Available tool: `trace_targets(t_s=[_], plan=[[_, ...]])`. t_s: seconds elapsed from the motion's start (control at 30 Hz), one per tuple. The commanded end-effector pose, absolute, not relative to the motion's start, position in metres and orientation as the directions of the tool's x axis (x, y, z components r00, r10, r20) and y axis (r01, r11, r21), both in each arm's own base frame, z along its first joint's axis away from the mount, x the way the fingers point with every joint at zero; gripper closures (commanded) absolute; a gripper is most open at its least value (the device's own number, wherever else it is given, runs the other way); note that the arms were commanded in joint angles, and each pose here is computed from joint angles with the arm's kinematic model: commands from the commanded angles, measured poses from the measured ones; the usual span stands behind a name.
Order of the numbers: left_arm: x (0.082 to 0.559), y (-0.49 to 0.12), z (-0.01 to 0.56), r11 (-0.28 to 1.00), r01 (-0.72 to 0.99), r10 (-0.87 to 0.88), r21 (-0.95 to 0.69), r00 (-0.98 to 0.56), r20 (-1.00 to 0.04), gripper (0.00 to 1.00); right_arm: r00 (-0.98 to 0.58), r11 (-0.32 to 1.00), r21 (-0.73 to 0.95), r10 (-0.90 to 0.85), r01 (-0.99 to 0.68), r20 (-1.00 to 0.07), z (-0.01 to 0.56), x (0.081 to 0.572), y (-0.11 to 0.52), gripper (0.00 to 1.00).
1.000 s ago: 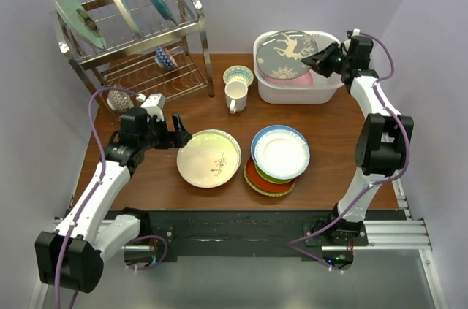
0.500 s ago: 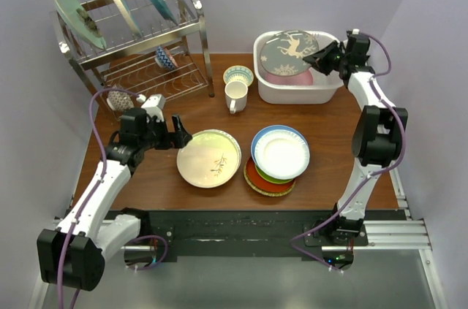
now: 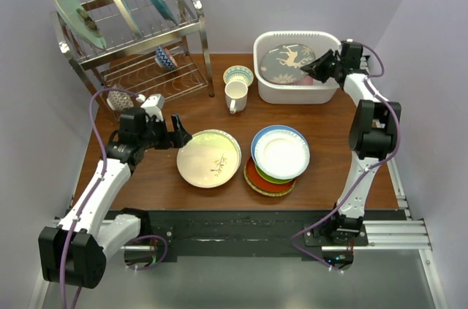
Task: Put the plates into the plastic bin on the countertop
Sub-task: Place the plate in the plastic bin.
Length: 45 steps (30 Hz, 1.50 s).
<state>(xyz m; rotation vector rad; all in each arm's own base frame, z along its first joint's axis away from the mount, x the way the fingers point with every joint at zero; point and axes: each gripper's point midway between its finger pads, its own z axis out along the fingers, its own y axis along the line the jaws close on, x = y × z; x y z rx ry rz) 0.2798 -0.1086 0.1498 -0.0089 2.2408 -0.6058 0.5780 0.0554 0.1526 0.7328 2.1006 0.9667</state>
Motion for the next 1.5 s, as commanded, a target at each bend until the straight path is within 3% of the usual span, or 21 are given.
trace_targets(t_s=[0.0, 0.8, 0.9, 1.1, 1.2, 1.47], plan=[[0.284, -0.110, 0.154, 0.875, 0.205, -0.204, -0.438, -0.664, -0.720, 0.00, -0.541, 0.566, 0.823, 0.707, 0.047, -0.455, 0.210, 0.595, 0.055, 1.00], [0.285, -0.109, 0.151, 0.875, 0.200, -0.205, -0.441, -0.672, -0.711, 0.00, -0.607, 0.622, 0.778, 0.655, 0.094, -0.450, 0.169, 0.592, 0.064, 0.89], [0.285, -0.109, 0.151, 0.875, 0.199, -0.206, -0.441, -0.672, -0.711, 0.00, -0.605, 0.619, 0.780, 0.657, 0.093, -0.450, 0.171, 0.591, 0.065, 0.82], [0.285, -0.109, 0.152, 0.875, 0.200, -0.206, -0.441, -0.670, -0.713, 0.00, -0.598, 0.625, 0.776, 0.656, 0.087, -0.461, 0.178, 0.589, 0.065, 0.49], [0.284, -0.109, 0.151, 0.874, 0.200, -0.206, -0.442, -0.671, -0.712, 0.00, -0.594, 0.632, 0.770, 0.655, 0.089, -0.468, 0.179, 0.588, 0.063, 0.43], [0.285, -0.108, 0.152, 0.875, 0.200, -0.208, -0.441, -0.667, -0.715, 0.00, -0.572, 0.681, 0.722, 0.643, 0.122, -0.510, 0.183, 0.583, 0.052, 0.39]])
